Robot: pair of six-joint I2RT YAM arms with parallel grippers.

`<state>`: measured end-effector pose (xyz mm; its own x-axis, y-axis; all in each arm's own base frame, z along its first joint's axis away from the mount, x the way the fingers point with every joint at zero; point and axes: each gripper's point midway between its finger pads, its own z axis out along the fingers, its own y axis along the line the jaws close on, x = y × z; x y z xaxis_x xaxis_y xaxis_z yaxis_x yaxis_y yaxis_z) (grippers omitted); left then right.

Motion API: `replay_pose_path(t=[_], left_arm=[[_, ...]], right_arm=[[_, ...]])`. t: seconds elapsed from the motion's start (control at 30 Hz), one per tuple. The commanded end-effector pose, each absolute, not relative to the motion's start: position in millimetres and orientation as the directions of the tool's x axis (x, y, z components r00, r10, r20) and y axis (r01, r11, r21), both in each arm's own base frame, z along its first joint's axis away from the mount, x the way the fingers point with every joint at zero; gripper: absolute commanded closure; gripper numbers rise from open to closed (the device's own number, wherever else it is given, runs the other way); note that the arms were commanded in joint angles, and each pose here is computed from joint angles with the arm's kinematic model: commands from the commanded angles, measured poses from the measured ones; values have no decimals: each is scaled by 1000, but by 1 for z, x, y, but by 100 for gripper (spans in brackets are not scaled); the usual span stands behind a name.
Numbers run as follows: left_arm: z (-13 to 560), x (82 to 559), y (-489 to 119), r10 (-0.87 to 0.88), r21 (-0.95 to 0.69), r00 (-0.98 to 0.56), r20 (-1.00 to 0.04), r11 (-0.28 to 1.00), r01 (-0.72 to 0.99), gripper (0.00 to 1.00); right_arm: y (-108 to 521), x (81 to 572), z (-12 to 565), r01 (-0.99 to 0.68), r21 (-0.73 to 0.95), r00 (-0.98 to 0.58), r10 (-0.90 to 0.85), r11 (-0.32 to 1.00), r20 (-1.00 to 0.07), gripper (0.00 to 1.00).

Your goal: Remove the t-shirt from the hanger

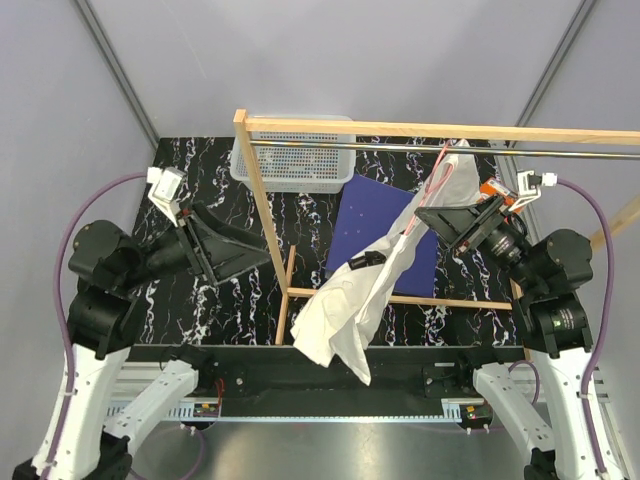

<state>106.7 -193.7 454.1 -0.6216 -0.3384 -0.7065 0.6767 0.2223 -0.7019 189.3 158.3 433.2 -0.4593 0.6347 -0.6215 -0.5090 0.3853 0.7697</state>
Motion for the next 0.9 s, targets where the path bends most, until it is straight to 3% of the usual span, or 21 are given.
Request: replay_pose_path(t=[0.0,0.23,0.73,0.87], left_arm=[[473,83,-203,-307,-647,-588,-748,143,749,18],[454,76,-223,-299,-685,-638,-710,81,724,18],[436,74,-229,-345,-726,-665,-663,78,683,21],[439,71,-222,-377,-729,-658,-652,74,680,21]], right_arm=[[165,173,444,-607,712,-443,594,353,-672,37],[175,160,458,-729,660,-438,617,182,-654,41],[173,182,464,-760,633,-389,679,145,-622,57],[172,180,467,-777,615,-371,693,132,-618,66]])
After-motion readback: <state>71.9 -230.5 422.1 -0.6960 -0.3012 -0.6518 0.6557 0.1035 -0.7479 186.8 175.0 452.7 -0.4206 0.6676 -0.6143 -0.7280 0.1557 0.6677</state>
